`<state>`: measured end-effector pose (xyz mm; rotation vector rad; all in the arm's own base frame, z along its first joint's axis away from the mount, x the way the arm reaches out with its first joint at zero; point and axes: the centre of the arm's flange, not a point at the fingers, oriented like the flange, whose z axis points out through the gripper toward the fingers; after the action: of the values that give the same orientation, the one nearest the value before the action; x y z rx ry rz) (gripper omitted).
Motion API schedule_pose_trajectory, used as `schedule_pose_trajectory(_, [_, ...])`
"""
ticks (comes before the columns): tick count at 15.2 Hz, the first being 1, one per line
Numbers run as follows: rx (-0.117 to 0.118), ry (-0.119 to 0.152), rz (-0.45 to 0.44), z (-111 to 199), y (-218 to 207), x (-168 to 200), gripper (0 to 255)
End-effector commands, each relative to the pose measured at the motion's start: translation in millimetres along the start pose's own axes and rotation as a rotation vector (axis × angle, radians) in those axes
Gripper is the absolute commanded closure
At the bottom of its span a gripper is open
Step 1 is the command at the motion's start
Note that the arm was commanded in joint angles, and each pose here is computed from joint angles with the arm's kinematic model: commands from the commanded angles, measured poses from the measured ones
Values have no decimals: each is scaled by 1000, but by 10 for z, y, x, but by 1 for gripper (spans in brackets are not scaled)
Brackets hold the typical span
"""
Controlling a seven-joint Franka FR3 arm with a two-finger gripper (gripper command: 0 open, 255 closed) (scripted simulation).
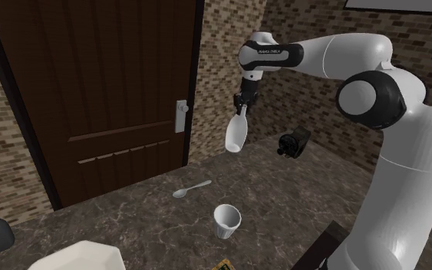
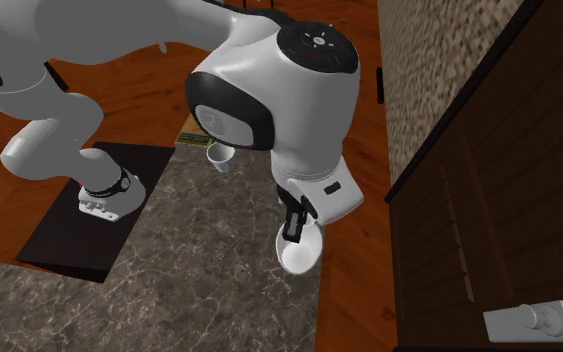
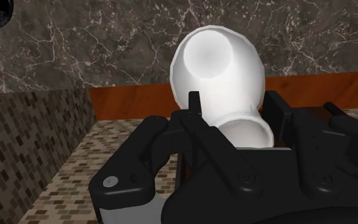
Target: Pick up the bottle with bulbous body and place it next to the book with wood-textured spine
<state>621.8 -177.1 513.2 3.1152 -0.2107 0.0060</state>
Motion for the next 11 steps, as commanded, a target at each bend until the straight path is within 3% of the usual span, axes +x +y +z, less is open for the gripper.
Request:
schedule_pose_trajectory(1, [0,0,0,-62,3,-4,255])
schedule_pose_trajectory(11, [0,0,0,-592,-977,-713,255])
